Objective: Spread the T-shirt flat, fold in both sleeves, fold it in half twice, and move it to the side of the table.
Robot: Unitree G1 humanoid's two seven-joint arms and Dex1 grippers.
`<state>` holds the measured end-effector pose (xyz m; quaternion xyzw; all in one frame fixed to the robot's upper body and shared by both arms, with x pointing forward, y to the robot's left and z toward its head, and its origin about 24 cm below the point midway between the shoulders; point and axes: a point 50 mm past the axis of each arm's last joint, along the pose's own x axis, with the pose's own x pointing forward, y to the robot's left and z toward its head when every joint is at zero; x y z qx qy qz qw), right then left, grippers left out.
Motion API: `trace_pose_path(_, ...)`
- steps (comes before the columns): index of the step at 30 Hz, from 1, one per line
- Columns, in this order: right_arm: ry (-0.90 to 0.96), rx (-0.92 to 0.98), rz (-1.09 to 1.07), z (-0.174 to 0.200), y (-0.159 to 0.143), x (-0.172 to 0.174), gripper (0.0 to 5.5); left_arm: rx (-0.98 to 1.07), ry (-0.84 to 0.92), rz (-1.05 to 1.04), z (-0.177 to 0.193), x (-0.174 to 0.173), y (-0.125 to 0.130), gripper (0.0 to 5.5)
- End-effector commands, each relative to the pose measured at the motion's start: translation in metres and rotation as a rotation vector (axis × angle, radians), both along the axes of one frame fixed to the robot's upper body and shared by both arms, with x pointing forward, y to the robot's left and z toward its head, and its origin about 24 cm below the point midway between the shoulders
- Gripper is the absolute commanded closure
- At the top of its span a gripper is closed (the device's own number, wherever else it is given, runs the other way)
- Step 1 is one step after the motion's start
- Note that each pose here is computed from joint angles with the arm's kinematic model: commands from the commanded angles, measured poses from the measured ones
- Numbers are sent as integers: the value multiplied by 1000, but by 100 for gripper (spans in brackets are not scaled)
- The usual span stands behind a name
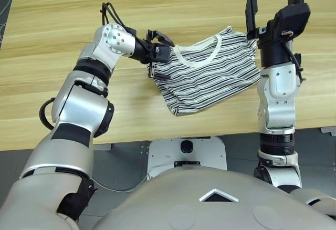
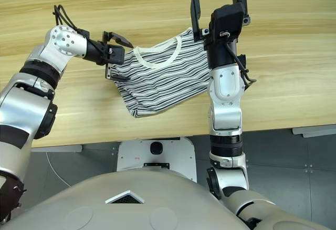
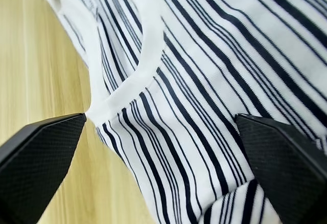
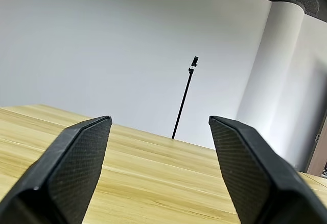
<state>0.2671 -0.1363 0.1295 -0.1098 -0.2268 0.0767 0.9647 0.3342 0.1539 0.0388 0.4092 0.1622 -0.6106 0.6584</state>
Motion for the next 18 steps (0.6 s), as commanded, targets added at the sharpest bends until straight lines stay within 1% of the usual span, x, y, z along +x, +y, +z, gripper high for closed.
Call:
trace_pose_path(1,-35,17,-24,5,-5,0,197,-19,346,157,-87,-74,-11,3)
trace_pose_path(4,-37,19,-30,5,-5,0,197,-88,359,185,-80,-84,-24,3)
trace_pose_path(8,-36,21,-34,4,-5,1,197,-99,356,192,-70,-98,-35,3)
trace_pose_path(11,-37,25,-39,3,-5,1,197,-133,354,215,-66,-105,-50,3)
trace_pose_path(14,-36,27,-37,3,-5,2,197,-197,343,240,-60,-103,-75,3)
trace_pose_path(18,-37,28,-33,2,-4,3,197,-297,289,280,-43,-91,-98,3)
